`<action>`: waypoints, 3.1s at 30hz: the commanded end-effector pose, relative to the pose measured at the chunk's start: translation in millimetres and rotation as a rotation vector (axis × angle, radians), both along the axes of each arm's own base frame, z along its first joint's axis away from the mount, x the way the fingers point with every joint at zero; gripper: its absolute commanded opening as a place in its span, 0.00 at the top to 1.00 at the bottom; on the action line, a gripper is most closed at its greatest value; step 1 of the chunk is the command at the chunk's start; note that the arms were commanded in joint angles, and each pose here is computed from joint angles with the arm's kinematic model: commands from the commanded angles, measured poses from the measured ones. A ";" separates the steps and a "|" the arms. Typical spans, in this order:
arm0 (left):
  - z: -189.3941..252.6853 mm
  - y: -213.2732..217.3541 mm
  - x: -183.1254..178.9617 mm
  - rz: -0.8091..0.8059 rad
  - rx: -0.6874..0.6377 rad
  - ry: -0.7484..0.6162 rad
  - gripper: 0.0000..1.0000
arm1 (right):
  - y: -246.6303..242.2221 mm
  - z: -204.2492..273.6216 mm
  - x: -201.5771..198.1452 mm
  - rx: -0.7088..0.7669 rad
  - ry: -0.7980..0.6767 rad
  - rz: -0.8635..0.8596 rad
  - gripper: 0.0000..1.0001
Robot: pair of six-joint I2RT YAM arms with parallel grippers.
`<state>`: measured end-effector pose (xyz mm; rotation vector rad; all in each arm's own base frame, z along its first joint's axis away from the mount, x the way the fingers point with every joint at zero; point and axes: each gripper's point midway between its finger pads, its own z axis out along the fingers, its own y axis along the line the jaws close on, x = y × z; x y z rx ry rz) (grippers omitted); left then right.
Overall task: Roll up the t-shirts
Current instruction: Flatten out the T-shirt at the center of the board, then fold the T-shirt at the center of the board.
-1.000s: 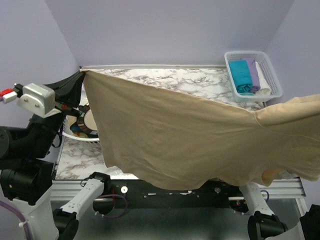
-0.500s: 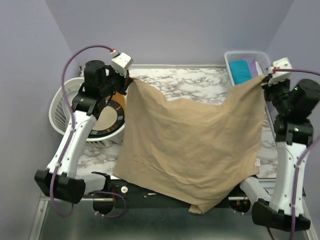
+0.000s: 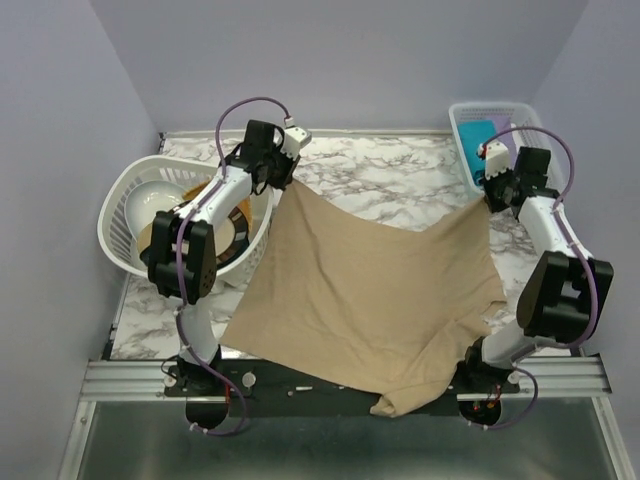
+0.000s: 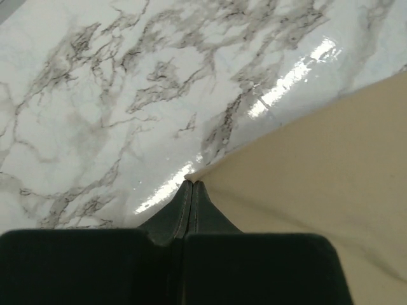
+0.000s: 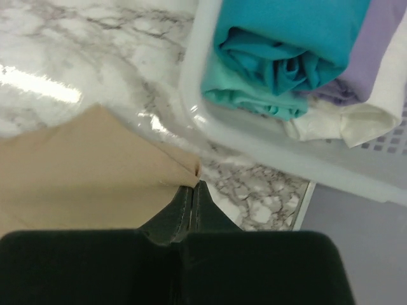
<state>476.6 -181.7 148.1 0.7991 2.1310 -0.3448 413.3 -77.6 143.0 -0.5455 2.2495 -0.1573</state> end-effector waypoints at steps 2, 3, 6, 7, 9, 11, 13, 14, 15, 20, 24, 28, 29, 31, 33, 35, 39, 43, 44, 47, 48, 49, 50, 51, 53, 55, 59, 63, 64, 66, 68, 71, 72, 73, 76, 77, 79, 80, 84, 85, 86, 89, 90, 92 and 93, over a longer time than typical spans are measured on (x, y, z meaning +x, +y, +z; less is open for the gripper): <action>5.7 17.5 39.6 0.052 0.067 -0.075 1.00 | -31.0 35.6 44.8 -0.130 -0.120 -0.044 1.00; 4.6 15.5 45.5 0.048 0.067 -0.079 1.00 | -33.0 32.5 46.7 -0.138 -0.117 -0.047 1.00; 3.3 10.1 54.4 0.035 0.049 -0.085 1.00 | -41.0 33.9 48.0 -0.177 -0.129 -0.074 1.00; 2.6 8.3 55.9 0.036 0.044 -0.083 1.00 | -42.5 35.4 47.7 -0.186 -0.132 -0.077 1.00; 6.8 4.9 62.0 0.032 0.030 -0.097 1.00 | -45.5 37.6 46.5 -0.207 -0.131 -0.081 1.00; 2.0 3.7 67.2 0.034 0.026 -0.093 1.00 | -48.2 43.1 46.1 -0.219 -0.136 -0.092 1.00; 4.9 1.0 73.4 0.030 0.018 -0.106 1.00 | -49.4 43.4 43.1 -0.227 -0.122 -0.094 1.00; 6.4 -0.2 75.6 0.028 0.015 -0.111 1.00 | -49.1 45.4 42.6 -0.229 -0.122 -0.091 0.99; 11.3 -1.8 78.9 0.022 0.005 -0.124 1.00 | -49.1 46.4 41.5 -0.229 -0.120 -0.092 1.00; 25.6 -9.3 91.6 0.007 -0.026 -0.172 1.00 | -59.2 51.9 41.7 -0.259 -0.136 -0.148 1.00; 34.6 -11.6 105.5 0.008 -0.027 -0.194 1.00 | -68.3 56.4 46.7 -0.297 -0.142 -0.170 1.00; 31.8 -13.2 106.8 0.001 -0.030 -0.191 1.00 | -66.1 62.2 50.0 -0.291 -0.152 -0.159 1.00; 30.4 -14.3 105.4 -0.004 -0.035 -0.184 1.00 | -65.7 62.1 48.9 -0.291 -0.149 -0.157 1.00; 27.8 -15.3 103.8 -0.004 -0.043 -0.172 1.00 | -64.6 60.4 43.2 -0.288 -0.128 -0.155 1.00; 29.2 -17.6 102.9 -0.009 -0.057 -0.172 1.00 | -63.0 53.5 32.6 -0.290 -0.082 -0.142 1.00; 35.0 -18.5 101.3 -0.009 -0.073 -0.175 1.00 | -60.7 58.1 22.3 -0.291 -0.069 -0.142 0.99; 49.1 -20.8 89.8 -0.031 -0.108 -0.186 1.00 | -49.2 51.5 -9.6 -0.235 0.013 -0.148 1.00; 68.8 -17.9 75.7 -0.042 -0.118 -0.197 1.00 | -36.7 48.0 -36.1 -0.202 0.049 -0.138 1.00; 69.1 -17.3 72.1 -0.047 -0.115 -0.190 1.00 | -33.9 47.3 -42.0 -0.202 0.053 -0.131 1.00; 70.1 -13.5 62.0 -0.056 -0.105 -0.179 1.00 | -18.8 53.9 -58.9 -0.216 0.013 -0.095 1.00; 70.3 -12.9 60.9 -0.056 -0.102 -0.179 1.00 | -14.5 62.4 -66.0 -0.222 -0.010 -0.088 1.00; 71.6 -11.0 58.7 -0.060 -0.095 -0.183 1.00 | -5.1 61.5 -70.2 -0.216 -0.006 -0.067 0.99; 71.0 -9.1 57.3 -0.060 -0.092 -0.177 1.00 | 0.1 56.4 -77.1 -0.211 0.012 -0.055 1.00; 70.7 -8.4 55.7 -0.065 -0.090 -0.173 1.00 | 5.6 52.4 -85.8 -0.206 0.033 -0.042 1.00; 71.5 -5.3 51.5 -0.090 -0.083 -0.167 1.00 | 16.7 50.1 -98.5 -0.207 0.029 -0.015 1.00; 75.4 -2.5 47.5 -0.117 -0.078 -0.169 1.00 | 21.2 54.0 -107.9 -0.212 0.009 -0.009 1.00; 72.3 4.1 31.6 -0.214 -0.030 -0.124 1.00 | 22.9 50.6 -124.9 -0.207 0.025 -0.017 1.00; 67.9 10.0 24.6 -0.297 0.033 -0.104 1.00 | 25.9 48.9 -137.3 -0.202 0.022 -0.005 1.00; 69.0 8.7 24.7 -0.316 0.031 -0.104 1.00 | 26.7 47.7 -139.4 -0.202 0.024 0.002 1.00; 61.5 8.8 16.8 -0.344 0.038 -0.060 1.00 | 28.8 46.9 -146.6 -0.200 0.035 0.014 1.00; 55.9 7.7 9.9 -0.391 0.046 -0.025 1.00 | 28.7 45.2 -152.7 -0.211 0.046 0.027 0.99; 41.8 10.4 -1.4 -0.444 0.073 0.029 1.00 | 28.4 40.4 -167.1 -0.244 0.061 0.063 1.00; 38.2 11.5 -4.0 -0.452 0.080 0.041 1.00 | 28.0 38.0 -171.8 -0.255 0.064 0.072 1.00; 31.9 13.0 -7.0 -0.463 0.089 0.057 1.00 | 27.3 40.2 -175.4 -0.277 0.046 0.087 1.00; 19.0 13.7 -12.8 -0.489 0.117 0.087 1.00 | 24.0 30.9 -182.6 -0.306 0.050 0.090 0.99; 15.2 14.2 -14.5 -0.503 0.127 0.092 1.00 | 24.0 30.1 -184.8 -0.309 0.048 0.093 1.00; 10.1 14.3 -19.0 -0.518 0.139 0.104 1.00 | 25.4 25.4 -189.6 -0.309 0.068 0.109 1.00; 7.5 15.6 -21.4 -0.527 0.147 0.109 1.00 | 26.0 24.0 -191.6 -0.308 0.075 0.114 1.00; -3.3 23.9 -34.5 -0.578 0.198 0.123 1.00 | 27.8 17.0 -204.0 -0.318 0.113 0.150 1.00; -6.7 26.8 -38.6 -0.601 0.217 0.124 1.00 | 27.9 13.1 -206.3 -0.330 0.122 0.171 1.00; -9.9 29.2 -45.9 -0.618 0.225 0.148 1.00 | 27.5 11.7 -208.5 -0.339 0.122 0.177 0.99; -17.0 36.3 -54.9 -0.667 0.266 0.169 1.00 | 33.6 6.2 -212.5 -0.339 0.113 0.232 1.00; -19.5 38.6 -57.0 -0.678 0.278 0.177 1.00 | 35.5 3.4 -216.7 -0.335 0.128 0.250 0.99; -24.1 44.1 -58.9 -0.709 0.320 0.181 1.00 | 41.6 1.3 -220.7 -0.326 0.133 0.300 1.00; -25.3 45.9 -58.8 -0.715 0.332 0.181 1.00 | 43.7 -0.7 -224.2 -0.319 0.144 0.314 1.00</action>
